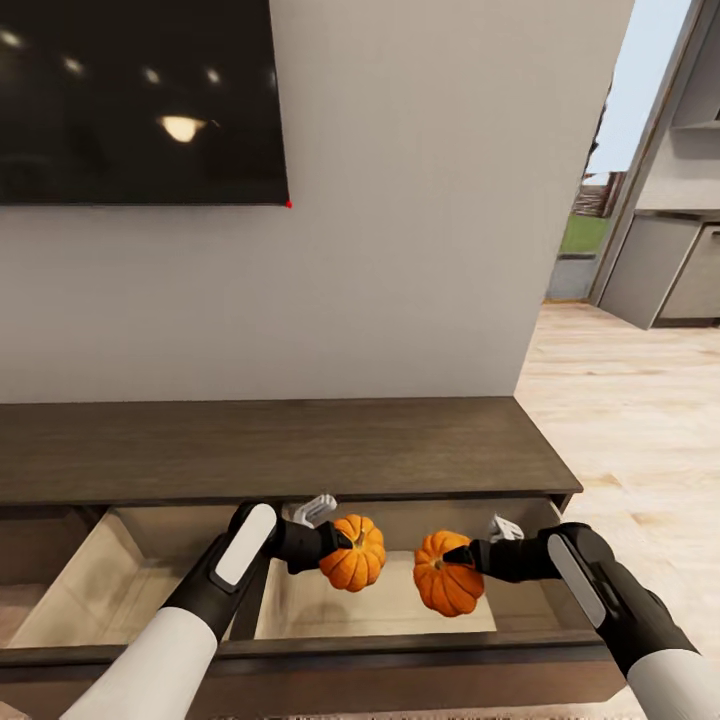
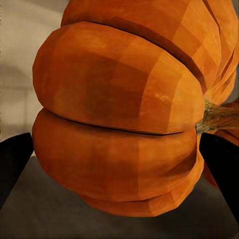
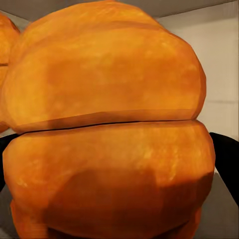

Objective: Place each of the two pumpkins and all three candles from the living room inside a cabinet in the living room (use any cabinet), then make sure every cabinet is closed, and position the cauldron so it is next to a table in the living room.

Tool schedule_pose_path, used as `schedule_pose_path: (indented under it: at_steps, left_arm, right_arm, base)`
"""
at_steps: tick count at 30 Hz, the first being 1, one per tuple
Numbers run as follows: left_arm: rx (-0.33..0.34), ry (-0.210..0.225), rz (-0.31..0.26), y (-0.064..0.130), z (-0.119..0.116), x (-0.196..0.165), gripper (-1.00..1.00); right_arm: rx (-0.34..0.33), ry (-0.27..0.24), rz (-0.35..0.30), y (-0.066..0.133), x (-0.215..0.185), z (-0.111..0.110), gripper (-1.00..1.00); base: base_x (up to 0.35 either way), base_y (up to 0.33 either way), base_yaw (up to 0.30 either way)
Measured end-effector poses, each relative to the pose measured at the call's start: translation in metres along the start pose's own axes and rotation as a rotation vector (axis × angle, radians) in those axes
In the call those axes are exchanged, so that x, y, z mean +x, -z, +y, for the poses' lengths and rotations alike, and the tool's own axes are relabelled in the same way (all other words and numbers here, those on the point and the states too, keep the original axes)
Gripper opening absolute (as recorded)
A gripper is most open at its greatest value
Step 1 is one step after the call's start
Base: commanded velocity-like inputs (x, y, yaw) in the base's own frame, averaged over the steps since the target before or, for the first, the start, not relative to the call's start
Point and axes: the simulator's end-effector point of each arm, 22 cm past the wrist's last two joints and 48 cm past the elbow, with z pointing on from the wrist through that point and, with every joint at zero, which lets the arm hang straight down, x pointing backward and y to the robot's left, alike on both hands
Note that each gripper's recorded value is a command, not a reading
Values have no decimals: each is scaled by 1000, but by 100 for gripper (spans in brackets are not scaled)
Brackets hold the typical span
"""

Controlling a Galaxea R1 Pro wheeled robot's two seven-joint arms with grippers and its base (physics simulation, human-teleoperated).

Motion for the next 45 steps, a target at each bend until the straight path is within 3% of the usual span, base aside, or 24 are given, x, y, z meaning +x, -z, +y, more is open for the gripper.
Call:
schedule_pose_path:
  at_steps: [8, 16, 27, 45]
  left_arm:
    - [-28, 38, 38, -20, 21, 12, -100]
    - [-28, 51, 22, -21, 22, 9, -100]
    - [-34, 57, 7, -20, 27, 5, -100]
    - [-50, 65, 26, -24, 34, 12, -100]
  right_arm:
    - [2, -8, 19, -11, 5, -7, -100]
    - [3, -5, 18, -10, 4, -6, -100]
    - [9, -2, 20, -10, 5, -7, -100]
    - [3, 21, 21, -11, 5, 0, -100]
  base:
    - [0, 0, -59]
    - [0, -13, -86]
    - [0, -282, -3]
    - [64, -56, 102]
